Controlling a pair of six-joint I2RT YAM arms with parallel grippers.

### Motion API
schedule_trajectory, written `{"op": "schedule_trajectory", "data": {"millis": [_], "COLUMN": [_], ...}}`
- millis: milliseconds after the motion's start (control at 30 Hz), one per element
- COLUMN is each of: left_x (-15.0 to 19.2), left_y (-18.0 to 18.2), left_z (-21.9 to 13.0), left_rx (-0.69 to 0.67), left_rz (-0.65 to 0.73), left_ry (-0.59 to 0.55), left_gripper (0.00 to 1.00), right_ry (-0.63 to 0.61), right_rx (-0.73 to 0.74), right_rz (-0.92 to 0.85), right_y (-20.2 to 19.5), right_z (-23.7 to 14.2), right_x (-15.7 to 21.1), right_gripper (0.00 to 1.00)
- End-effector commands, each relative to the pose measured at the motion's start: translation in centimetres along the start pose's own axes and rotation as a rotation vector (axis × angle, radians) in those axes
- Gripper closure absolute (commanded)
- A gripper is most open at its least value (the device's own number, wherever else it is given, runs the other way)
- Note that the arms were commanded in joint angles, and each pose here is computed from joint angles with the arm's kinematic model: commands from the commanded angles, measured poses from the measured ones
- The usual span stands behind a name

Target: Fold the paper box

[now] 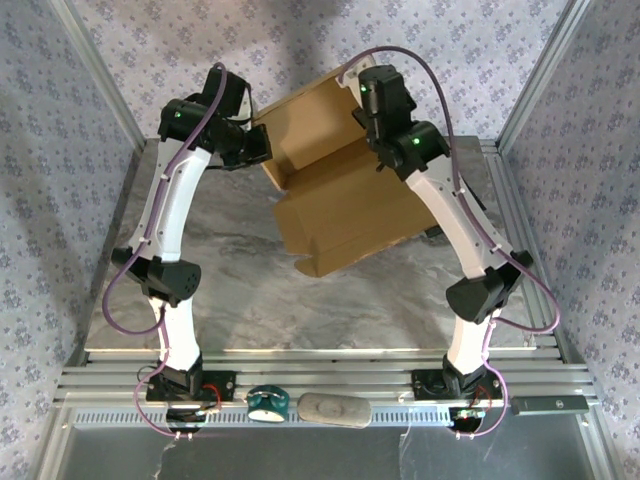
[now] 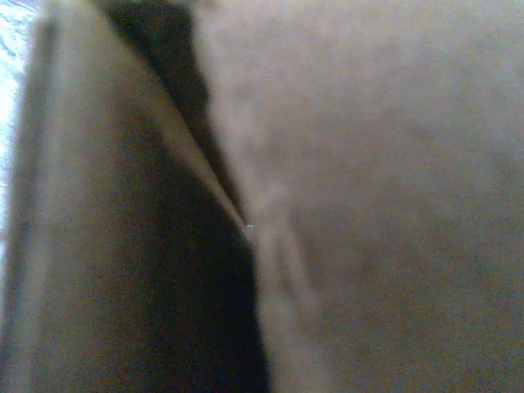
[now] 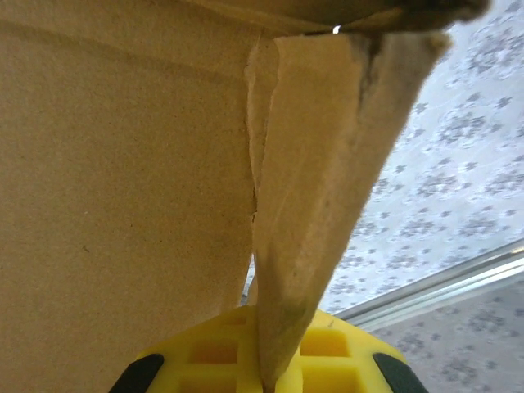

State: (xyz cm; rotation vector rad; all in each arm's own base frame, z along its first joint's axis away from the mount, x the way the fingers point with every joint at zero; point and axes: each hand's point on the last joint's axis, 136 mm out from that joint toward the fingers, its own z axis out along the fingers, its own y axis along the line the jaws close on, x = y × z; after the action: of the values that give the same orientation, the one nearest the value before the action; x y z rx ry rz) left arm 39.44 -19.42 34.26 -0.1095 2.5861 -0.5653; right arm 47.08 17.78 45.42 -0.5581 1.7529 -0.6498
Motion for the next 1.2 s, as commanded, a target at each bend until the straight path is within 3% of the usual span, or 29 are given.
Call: {"op": "schedule_trajectory", "data": {"millis": [0,200,400,533,667,900,1167], "left_x": [0.5,0.2,0.4,0.5,0.5,0.7,0.9], "left_y": [-1.2,-1.2,-1.4,-1.7,-1.8,-1.8,-2.0], "left_z": [-0.7,-0.8,-1.0,-1.1,-1.1,-1.3,-1.3], "left_rx": [0.034,0.031,0.039,0.045,0.047,0.045,0.048], "left_rz": [0.036,0.027,0.031,0.038,0.037,0.039,0.045], "left_ry": [0.006,-0.006,-0.005,-0.005,-0.007,-0.004,-0.002], "left_gripper": [1.00,1.00,1.00,1.00,1.00,1.00,1.00], "right_ry": [0.022,0.010,-0.065,-0.133,-0.112,-0.116,-0.134], "right_rx": [0.163,0.213,-0.050,-0.155,-0.126,-0.080,-0.087], "right_rz": [-0.090,-0.085,0.166,0.185,0.190,0.216,0.233], "right_y": [-1.1,-1.0,-2.1,-1.8,-2.4,-4.6,-5.5], "right_z": [0.0,-1.1,-1.6,-2.0,-1.5,-1.4,-1.3], "right_x": [-0.6,-1.1,-0.5,-1.4,-0.9,-0.9,-1.3], "right_gripper": [1.00,1.00,1.00,0.98,0.97,0.82,0.72]}}
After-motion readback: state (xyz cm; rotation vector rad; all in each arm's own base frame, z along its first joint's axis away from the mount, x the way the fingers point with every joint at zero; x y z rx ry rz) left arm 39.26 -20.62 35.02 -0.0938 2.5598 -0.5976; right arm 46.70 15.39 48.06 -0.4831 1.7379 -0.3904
